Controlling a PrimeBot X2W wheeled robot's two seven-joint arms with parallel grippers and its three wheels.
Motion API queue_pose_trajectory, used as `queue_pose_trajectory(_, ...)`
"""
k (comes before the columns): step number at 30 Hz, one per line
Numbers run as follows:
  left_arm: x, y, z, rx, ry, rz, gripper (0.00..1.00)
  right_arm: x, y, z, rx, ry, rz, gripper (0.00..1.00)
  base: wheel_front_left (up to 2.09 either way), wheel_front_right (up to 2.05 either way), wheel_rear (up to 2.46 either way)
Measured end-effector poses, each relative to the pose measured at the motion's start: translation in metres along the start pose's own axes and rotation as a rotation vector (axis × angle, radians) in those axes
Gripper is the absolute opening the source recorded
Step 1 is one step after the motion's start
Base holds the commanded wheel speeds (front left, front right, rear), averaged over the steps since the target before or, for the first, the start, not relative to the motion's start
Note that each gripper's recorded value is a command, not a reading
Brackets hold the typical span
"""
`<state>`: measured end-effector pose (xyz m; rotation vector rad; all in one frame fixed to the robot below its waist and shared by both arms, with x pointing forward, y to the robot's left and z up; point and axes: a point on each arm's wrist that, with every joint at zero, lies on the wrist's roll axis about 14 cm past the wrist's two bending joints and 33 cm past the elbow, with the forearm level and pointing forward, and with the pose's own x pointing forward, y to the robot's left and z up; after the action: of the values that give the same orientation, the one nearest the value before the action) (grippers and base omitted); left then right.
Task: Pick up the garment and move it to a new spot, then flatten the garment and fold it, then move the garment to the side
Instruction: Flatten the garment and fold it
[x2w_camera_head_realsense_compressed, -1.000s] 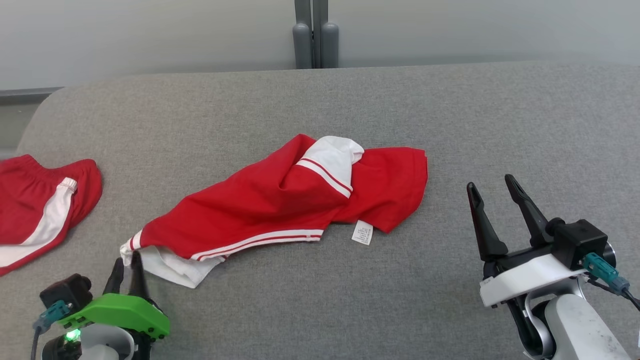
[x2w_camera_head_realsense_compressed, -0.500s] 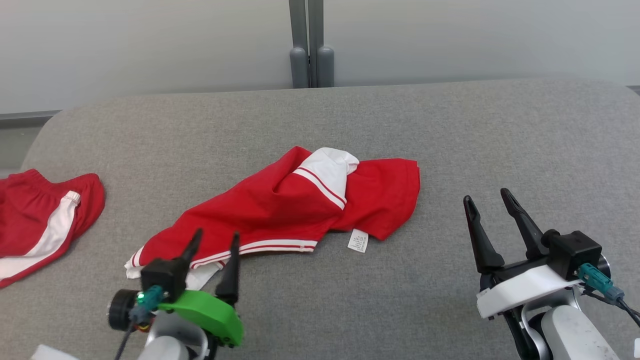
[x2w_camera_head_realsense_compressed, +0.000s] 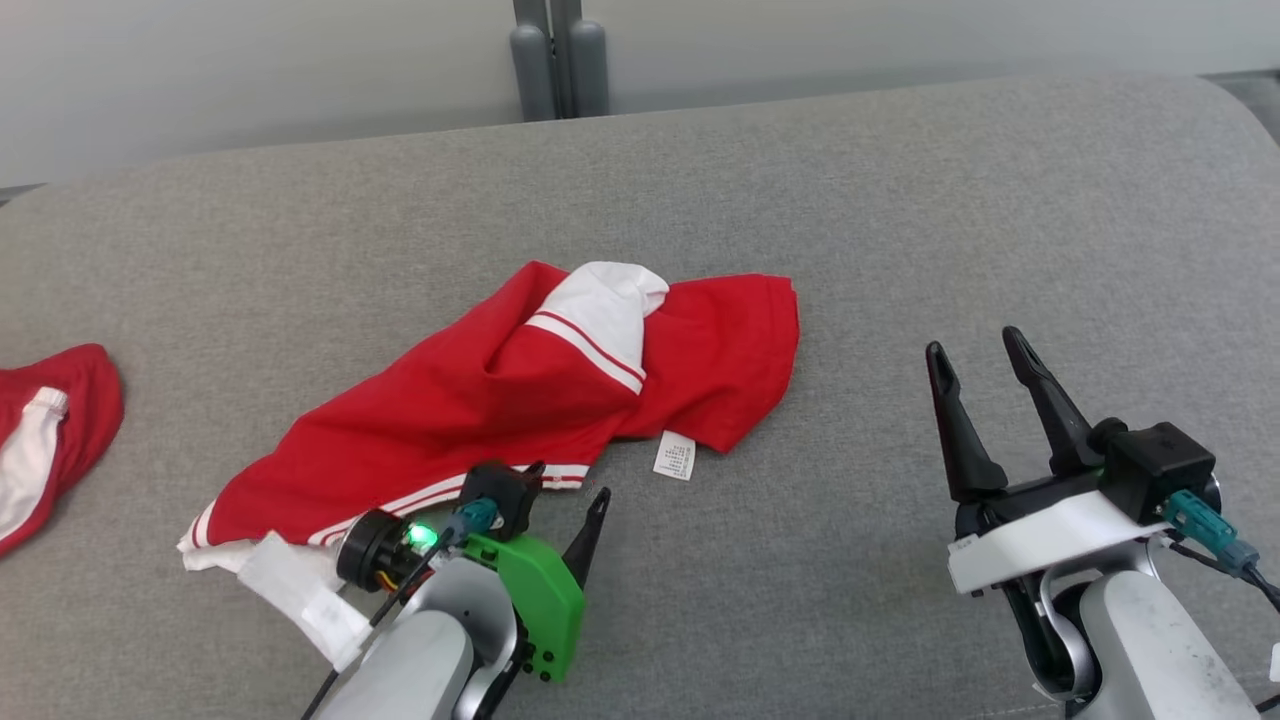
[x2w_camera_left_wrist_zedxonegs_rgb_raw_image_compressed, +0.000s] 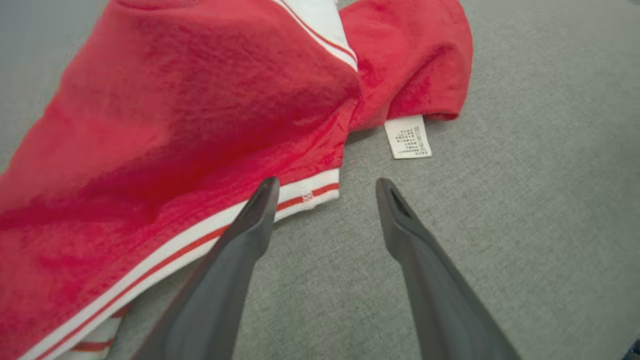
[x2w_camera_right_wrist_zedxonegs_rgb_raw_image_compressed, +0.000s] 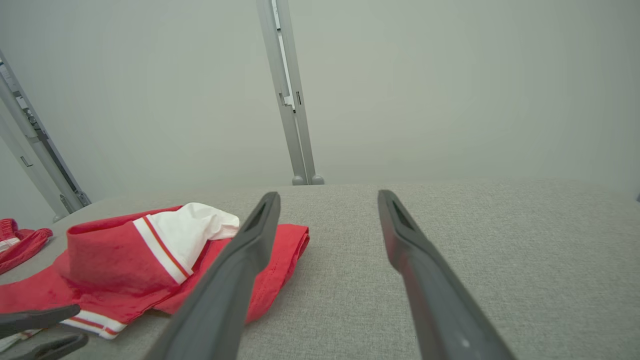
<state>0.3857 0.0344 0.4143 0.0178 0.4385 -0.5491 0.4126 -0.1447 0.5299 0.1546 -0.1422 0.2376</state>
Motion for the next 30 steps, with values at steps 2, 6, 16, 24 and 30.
queue_pose_trajectory(2, 0.011, -0.003, -0.001, 0.011, 0.02, -0.011, 1.0, 0.0, -0.005, -0.001, 0.0, 0.001, -0.016, 1.0, 0.0, 0.0, 0.0)
queue_pose_trajectory(6, 0.026, 0.006, -0.015, 0.088, 0.098, 0.022, 1.0, -0.003, -0.014, -0.003, 0.002, 0.007, -0.048, 1.0, 0.0, 0.0, 0.0)
queue_pose_trajectory(16, 0.038, 0.015, -0.013, 0.134, 0.07, 0.066, 0.0, -0.009, -0.028, -0.001, -0.003, 0.003, -0.099, 1.0, 0.0, 0.0, 0.0)
queue_pose_trajectory(24, 0.022, 0.025, 0.044, 0.077, -0.121, 0.071, 0.0, -0.005, -0.021, -0.002, 0.001, 0.001, -0.078, 1.0, 0.0, 0.0, 0.0)
queue_pose_trajectory(30, 0.0, 0.083, 0.111, 0.078, -0.248, 0.17, 0.0, 0.002, -0.018, -0.009, 0.005, 0.012, -0.064, 1.0, 0.0, 0.0, 0.0)
